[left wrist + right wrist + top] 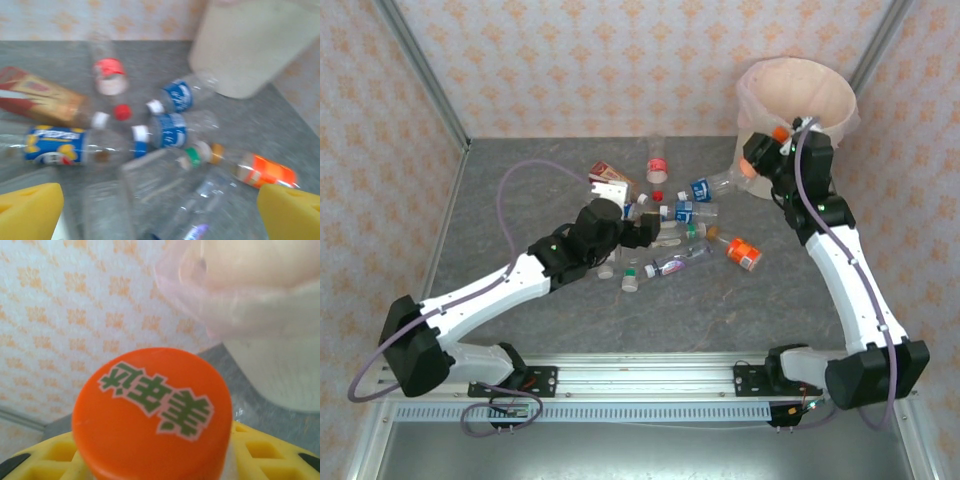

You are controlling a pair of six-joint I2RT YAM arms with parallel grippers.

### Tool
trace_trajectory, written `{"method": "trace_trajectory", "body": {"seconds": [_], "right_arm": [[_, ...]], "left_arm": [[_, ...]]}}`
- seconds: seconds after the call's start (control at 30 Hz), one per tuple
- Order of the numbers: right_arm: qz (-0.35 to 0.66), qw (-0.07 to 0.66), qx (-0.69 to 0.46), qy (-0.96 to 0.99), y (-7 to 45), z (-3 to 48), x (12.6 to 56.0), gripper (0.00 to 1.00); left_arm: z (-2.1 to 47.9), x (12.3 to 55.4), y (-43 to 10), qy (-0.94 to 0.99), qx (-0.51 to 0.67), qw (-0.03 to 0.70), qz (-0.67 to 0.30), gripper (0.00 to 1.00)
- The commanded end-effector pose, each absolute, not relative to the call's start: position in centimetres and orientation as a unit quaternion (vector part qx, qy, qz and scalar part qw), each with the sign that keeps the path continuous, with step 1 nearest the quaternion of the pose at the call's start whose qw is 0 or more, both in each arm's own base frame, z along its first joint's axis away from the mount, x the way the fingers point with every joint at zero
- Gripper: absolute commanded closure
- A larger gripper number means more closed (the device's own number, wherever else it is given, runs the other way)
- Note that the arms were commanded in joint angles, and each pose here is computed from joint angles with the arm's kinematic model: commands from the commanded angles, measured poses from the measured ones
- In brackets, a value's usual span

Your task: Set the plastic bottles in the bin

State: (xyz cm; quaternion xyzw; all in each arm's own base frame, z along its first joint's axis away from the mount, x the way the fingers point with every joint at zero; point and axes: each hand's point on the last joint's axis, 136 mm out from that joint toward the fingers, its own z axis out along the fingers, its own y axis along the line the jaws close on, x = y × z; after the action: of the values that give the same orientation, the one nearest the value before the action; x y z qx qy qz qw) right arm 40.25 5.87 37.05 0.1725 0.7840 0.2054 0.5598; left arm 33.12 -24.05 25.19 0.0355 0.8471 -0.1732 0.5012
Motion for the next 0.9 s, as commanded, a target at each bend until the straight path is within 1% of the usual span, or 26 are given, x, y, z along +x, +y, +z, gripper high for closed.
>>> {"method": "trace_trajectory", "body": {"seconds": [0.0,0.1,0.2,0.37,0.53,0.63,0.73,0.87], "right_arm": [[0.144,0.649,0.164,0.729,3.7,43.3,41.8,1.0],[0.119,0.685,0.163,0.7,2.7,46.4,43.5,1.0],[0.094,0.708,0.17,0.679,1.6,48.5,45.4,1.0],[0.047,0.719,0.209,0.661,-0.9,49.4,49.4,0.99],[0.007,0.704,0.252,0.664,-3.7,48.0,53.5,0.94],[-0.019,0.674,0.261,0.691,-5.0,46.5,55.5,0.92],[-0.031,0.636,0.265,0.724,-5.8,44.3,57.1,0.86],[-0.04,0.593,0.272,0.757,-6.8,41.3,57.9,0.75]], "left_arm": [[25.4,33.5,-17.1,0.839,-0.085,0.535,-0.059,0.0],[24.6,32.9,-13.9,0.84,-0.136,0.525,-0.011,0.0],[23.6,32.2,-11.8,0.84,-0.164,0.516,0.018,0.0],[22.4,31.4,-9.9,0.838,-0.189,0.511,0.035,0.0],[22.3,30.9,-8.5,0.831,-0.209,0.514,0.04,0.0],[22.1,30.7,-8.1,0.829,-0.215,0.515,0.042,0.0],[21.8,30.4,-7.4,0.827,-0.223,0.514,0.047,0.0],[21.4,30.0,-6.5,0.824,-0.241,0.511,0.053,0.0]]}}
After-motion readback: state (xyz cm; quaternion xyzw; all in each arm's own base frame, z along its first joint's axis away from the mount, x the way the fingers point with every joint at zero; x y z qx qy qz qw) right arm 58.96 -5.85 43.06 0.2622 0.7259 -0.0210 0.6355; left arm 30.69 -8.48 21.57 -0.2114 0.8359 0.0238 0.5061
